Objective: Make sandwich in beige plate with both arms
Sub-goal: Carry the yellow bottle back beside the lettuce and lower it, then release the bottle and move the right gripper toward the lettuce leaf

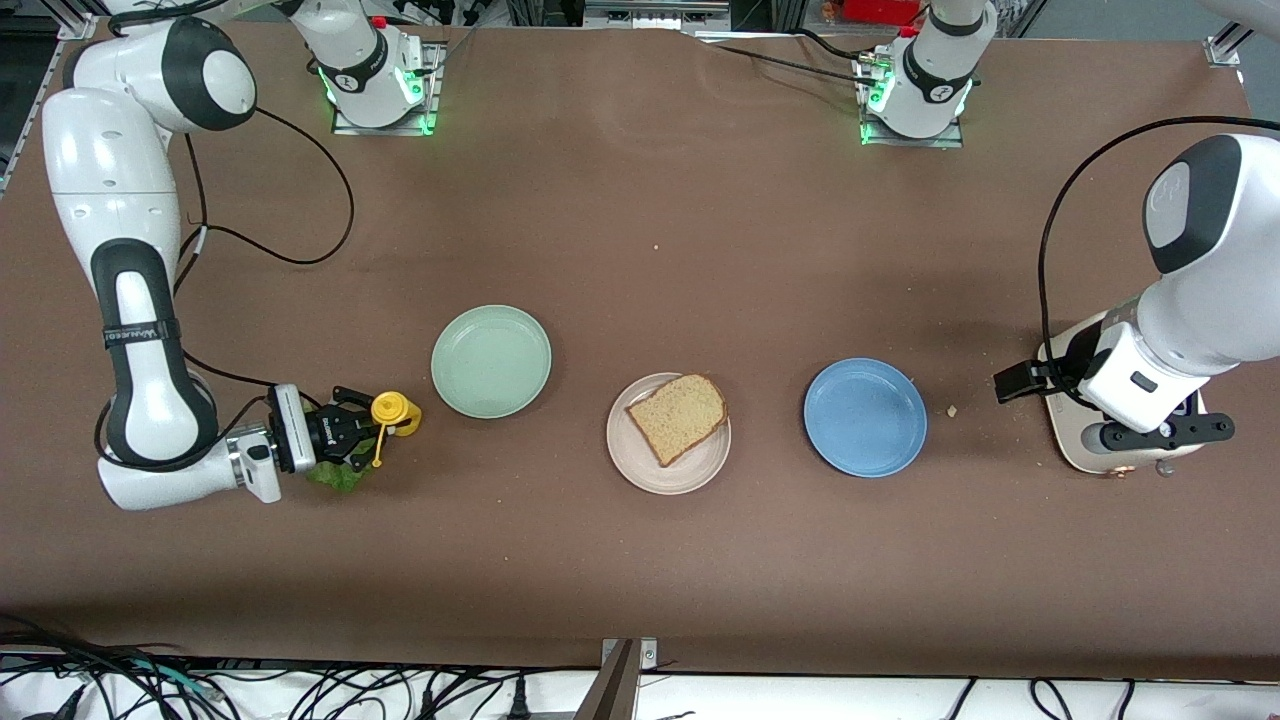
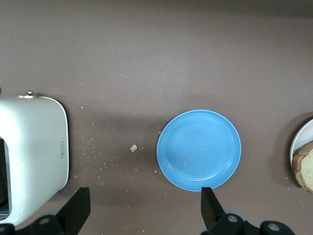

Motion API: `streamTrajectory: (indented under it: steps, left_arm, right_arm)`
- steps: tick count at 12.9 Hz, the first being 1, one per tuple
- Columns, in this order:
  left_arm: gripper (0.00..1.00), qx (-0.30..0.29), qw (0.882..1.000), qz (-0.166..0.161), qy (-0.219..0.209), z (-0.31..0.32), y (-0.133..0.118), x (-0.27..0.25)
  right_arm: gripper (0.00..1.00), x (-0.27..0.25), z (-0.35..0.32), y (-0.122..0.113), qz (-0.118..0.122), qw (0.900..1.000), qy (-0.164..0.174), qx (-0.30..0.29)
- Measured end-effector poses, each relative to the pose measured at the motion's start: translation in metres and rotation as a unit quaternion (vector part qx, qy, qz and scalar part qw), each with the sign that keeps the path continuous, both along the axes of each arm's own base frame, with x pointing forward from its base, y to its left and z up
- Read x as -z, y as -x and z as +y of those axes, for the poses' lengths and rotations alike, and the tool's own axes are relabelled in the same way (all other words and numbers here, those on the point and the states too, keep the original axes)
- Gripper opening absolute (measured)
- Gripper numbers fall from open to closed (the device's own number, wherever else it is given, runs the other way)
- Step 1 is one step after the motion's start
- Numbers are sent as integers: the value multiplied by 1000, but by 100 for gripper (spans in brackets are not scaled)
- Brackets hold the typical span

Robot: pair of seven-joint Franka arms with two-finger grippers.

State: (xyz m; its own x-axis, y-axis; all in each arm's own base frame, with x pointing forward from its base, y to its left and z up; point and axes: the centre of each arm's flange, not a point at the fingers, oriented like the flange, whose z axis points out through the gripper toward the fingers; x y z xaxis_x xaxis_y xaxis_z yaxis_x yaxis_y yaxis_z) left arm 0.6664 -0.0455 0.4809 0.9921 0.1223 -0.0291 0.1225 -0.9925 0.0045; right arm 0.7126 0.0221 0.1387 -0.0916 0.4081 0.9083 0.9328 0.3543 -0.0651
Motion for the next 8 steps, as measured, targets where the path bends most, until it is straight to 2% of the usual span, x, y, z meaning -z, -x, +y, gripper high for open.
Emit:
streamTrajectory:
  steps: [2, 8]
  left_arm:
    - [100, 0, 1000, 0, 0, 0, 0, 0]
    - [100, 0, 1000, 0, 0, 0, 0, 1]
  right_arm:
    - [15, 8, -6, 2, 2, 1000, -23, 6]
    - [15, 17, -13, 5, 8, 999, -30, 10]
